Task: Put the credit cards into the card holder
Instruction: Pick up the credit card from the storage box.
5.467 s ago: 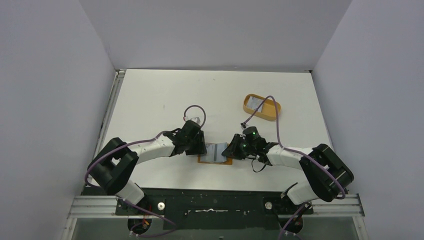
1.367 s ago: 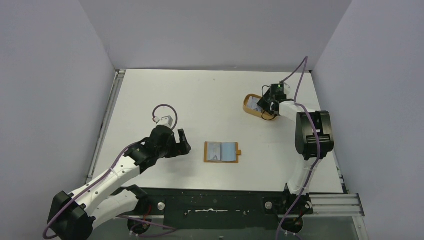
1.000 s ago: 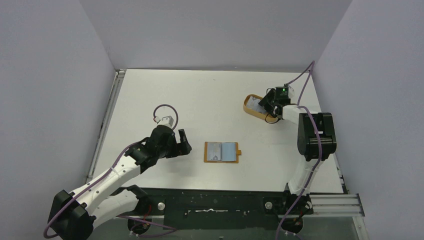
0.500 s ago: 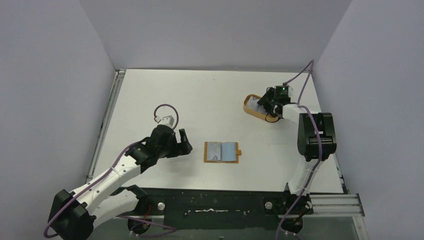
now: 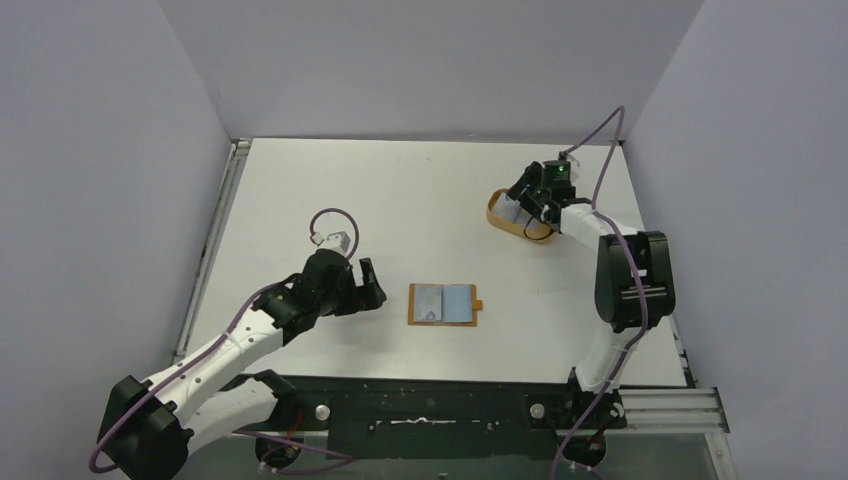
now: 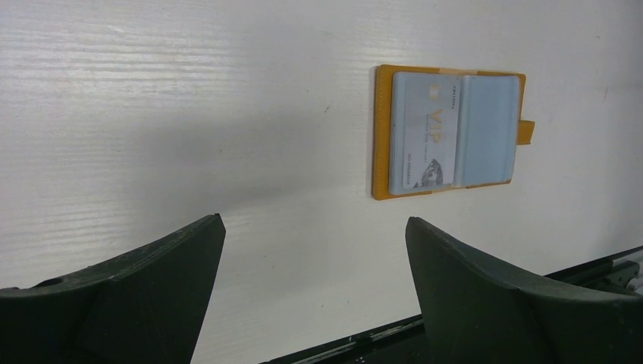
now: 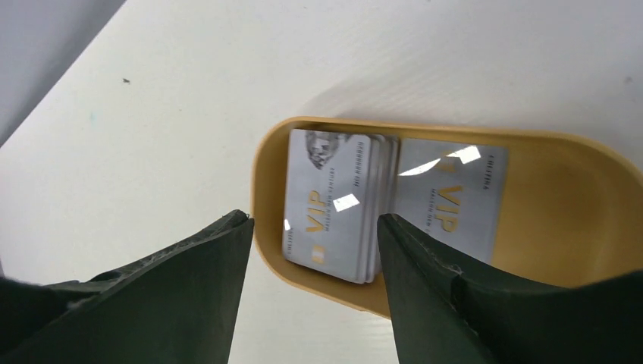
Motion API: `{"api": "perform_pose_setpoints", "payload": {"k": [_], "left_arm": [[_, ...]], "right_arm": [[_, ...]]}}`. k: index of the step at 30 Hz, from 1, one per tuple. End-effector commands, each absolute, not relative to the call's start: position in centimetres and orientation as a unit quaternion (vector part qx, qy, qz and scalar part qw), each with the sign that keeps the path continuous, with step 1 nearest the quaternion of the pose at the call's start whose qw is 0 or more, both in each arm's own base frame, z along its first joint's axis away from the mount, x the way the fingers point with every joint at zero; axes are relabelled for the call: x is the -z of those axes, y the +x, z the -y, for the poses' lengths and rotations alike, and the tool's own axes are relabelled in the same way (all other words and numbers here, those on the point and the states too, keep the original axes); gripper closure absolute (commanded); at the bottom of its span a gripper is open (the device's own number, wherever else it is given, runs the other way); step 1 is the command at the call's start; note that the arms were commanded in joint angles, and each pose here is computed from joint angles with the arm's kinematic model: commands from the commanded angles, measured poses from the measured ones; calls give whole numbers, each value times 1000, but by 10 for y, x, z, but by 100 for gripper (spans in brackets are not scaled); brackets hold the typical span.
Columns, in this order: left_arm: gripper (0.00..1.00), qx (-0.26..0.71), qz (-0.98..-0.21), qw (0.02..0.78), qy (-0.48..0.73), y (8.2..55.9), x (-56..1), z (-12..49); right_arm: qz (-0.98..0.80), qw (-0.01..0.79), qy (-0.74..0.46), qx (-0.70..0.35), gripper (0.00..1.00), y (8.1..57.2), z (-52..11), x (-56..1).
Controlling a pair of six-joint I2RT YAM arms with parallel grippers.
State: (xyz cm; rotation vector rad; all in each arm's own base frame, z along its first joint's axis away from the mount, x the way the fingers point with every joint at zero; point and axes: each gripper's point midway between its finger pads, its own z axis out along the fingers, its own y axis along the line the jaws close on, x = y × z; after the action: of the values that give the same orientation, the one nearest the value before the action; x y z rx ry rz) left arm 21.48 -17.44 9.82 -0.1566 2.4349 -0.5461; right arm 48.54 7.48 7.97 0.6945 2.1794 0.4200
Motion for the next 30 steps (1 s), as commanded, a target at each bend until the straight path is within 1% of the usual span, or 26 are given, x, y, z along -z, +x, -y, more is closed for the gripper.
{"api": "perform_pose_setpoints", "payload": {"k": [1,18,22,30], "left_arm": [[11,234,-908,341,-64,227,-117,184],[11,230,-911,336,-61,227,-116,184],[11,228,-912,336,-60,228,-116,184],[12,227,-913,334,-60,229,-114,185]], "right_arm": [[-855,403,272,-177,38,503,-84,-95],[-885,353,267,-145,39,500,-86,-58],[-890,343,266,-142,42,496,-86,-50],[-890,335,275,-141,52,488,-81,-42]]}}
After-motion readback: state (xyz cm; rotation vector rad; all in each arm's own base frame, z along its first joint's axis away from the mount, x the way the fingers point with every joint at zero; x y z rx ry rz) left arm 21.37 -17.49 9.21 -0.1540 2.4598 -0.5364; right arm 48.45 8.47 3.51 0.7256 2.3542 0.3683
